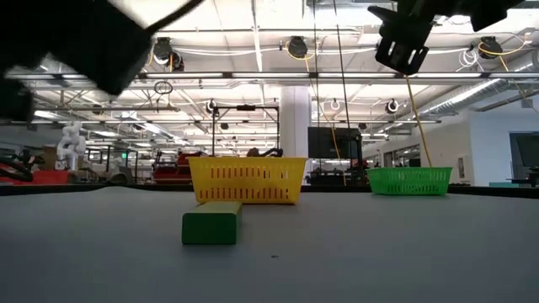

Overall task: Sort & place blocks by color
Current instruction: Put the red block into the orange basket

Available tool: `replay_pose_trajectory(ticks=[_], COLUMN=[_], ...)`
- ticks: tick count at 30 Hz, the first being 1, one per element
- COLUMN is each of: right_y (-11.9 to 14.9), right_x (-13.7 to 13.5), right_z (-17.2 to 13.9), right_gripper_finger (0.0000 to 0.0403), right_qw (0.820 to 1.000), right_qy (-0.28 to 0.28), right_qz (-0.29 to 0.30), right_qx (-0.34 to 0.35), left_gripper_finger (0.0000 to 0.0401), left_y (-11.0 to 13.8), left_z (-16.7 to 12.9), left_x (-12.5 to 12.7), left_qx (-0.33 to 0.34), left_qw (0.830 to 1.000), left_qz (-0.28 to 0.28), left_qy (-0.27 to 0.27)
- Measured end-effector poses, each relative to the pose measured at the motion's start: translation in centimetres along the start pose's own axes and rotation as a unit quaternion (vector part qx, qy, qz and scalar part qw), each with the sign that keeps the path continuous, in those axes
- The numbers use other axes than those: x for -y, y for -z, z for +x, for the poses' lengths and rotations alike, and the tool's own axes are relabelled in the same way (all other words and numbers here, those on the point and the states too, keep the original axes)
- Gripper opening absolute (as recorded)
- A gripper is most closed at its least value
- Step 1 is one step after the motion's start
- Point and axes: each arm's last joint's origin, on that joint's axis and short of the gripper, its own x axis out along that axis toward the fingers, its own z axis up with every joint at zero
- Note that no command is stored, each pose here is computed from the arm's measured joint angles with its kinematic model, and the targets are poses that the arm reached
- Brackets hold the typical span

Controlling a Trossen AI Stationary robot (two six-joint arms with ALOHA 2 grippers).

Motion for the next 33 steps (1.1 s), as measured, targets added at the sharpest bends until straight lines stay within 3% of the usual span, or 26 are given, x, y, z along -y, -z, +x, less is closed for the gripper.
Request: replay_pose_trajectory(ticks=[8, 14, 22, 29, 33], right_y=[-0.2, -0.2, -0.2, -0.2, -0.1], right_x=[0.2, 0.2, 0.2, 0.2, 0.3], right_z=[0.0, 0.0, 0.0, 0.0, 0.0], right_gripper_finger=[0.0221, 0.0221, 0.0221, 0.0221, 0.0221], right_qw=[0.999, 0.999, 0.998, 0.998, 0.998], right_qy=[0.029, 0.030, 0.038, 0.038, 0.043], right_qz=[-0.009, -0.018, -0.018, -0.017, -0.015], right_qx=[0.029, 0.030, 0.038, 0.038, 0.034], left_gripper_finger=[0.0004, 0.0034, 0.0146, 0.0280, 0.0336], left_y=[0.3, 2.4, 5.2, 5.6, 5.4], left_z=[-6.7, -9.8, -9.7, -9.0, -6.3], left_x=[-0.7, -0.2, 0.9, 0.4, 0.5], left_qx=[0.084, 0.102, 0.113, 0.135, 0.108], left_qw=[0.994, 0.988, 0.975, 0.969, 0.967], left_qz=[-0.045, 0.013, 0.137, 0.195, 0.231], left_qy=[0.051, 0.118, 0.130, 0.066, 0.016])
